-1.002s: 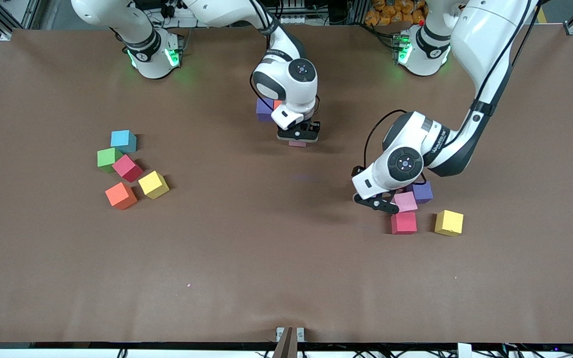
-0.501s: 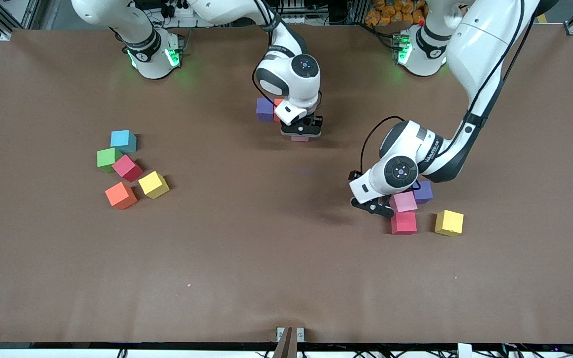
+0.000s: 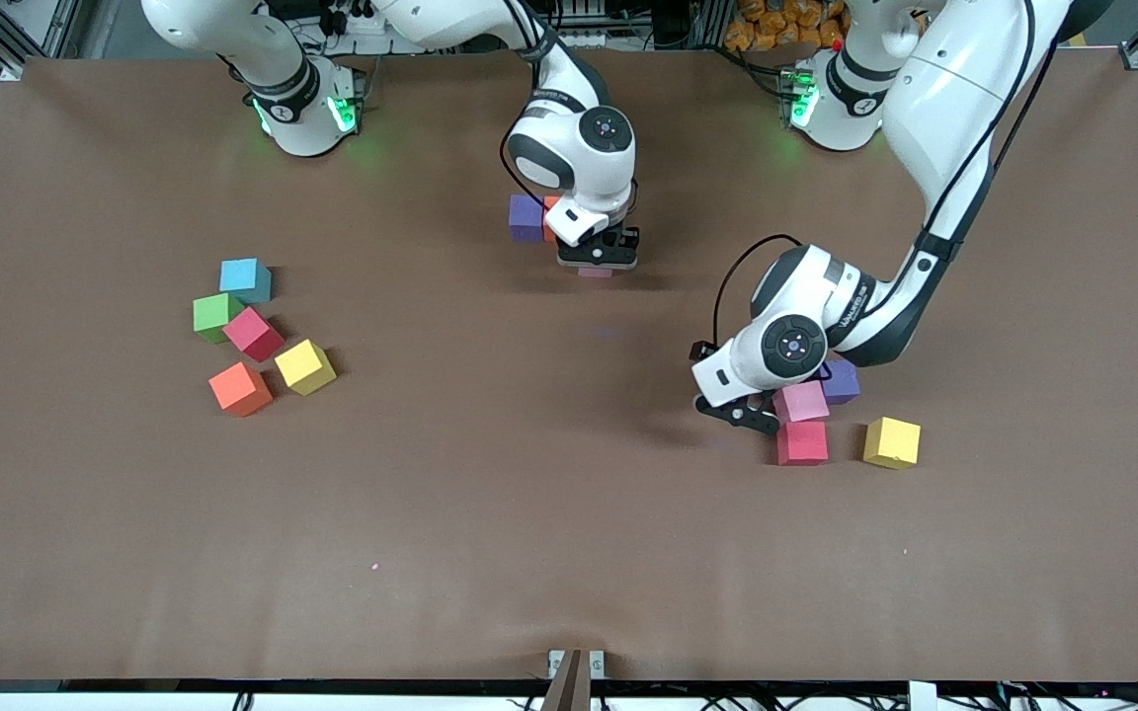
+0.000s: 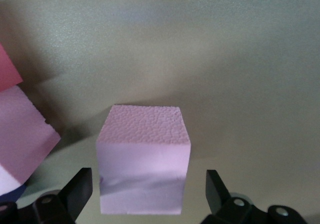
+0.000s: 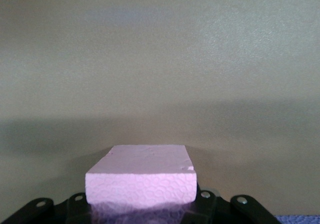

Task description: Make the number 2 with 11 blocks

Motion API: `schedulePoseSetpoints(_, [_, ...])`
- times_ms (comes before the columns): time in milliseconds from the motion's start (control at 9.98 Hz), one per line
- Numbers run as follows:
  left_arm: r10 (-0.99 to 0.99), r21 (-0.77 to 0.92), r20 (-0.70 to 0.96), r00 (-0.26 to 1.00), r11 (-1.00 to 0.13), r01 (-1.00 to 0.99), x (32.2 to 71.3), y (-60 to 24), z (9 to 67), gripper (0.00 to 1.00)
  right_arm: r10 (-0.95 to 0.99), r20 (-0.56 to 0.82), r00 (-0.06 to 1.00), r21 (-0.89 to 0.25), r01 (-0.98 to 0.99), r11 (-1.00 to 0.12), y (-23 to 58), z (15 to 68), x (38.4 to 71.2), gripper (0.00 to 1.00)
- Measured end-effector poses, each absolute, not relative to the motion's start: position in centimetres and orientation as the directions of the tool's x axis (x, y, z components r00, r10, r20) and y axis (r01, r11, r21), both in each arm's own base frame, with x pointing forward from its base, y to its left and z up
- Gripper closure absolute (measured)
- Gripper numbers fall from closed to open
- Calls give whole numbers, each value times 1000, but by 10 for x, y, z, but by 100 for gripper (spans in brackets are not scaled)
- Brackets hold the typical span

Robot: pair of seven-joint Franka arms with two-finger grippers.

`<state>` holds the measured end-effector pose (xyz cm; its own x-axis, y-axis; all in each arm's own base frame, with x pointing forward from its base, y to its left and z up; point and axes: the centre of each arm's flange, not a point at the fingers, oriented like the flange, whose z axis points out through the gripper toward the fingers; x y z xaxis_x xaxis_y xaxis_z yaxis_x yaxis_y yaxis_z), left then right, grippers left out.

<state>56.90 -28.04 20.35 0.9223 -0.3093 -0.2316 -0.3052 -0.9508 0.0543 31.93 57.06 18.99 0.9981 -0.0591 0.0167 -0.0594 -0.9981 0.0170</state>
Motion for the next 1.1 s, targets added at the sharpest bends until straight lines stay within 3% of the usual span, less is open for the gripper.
schedulePoseSetpoints(501, [-302,58,-233,924,-953,-297,571,-277,194,1,-49,20,999,20,-49,-999,571,190,318,40])
schedulePoseSetpoints(802, [-298,57,-230,927,-954,-293,573,-275,195,7,-47,20,999,20,-48,-999,571,190,318,40])
schedulePoseSetpoints(1102, [-297,57,-225,928,-955,-291,575,-275,197,27,-41,19,999,23,-41,-999,570,190,318,40])
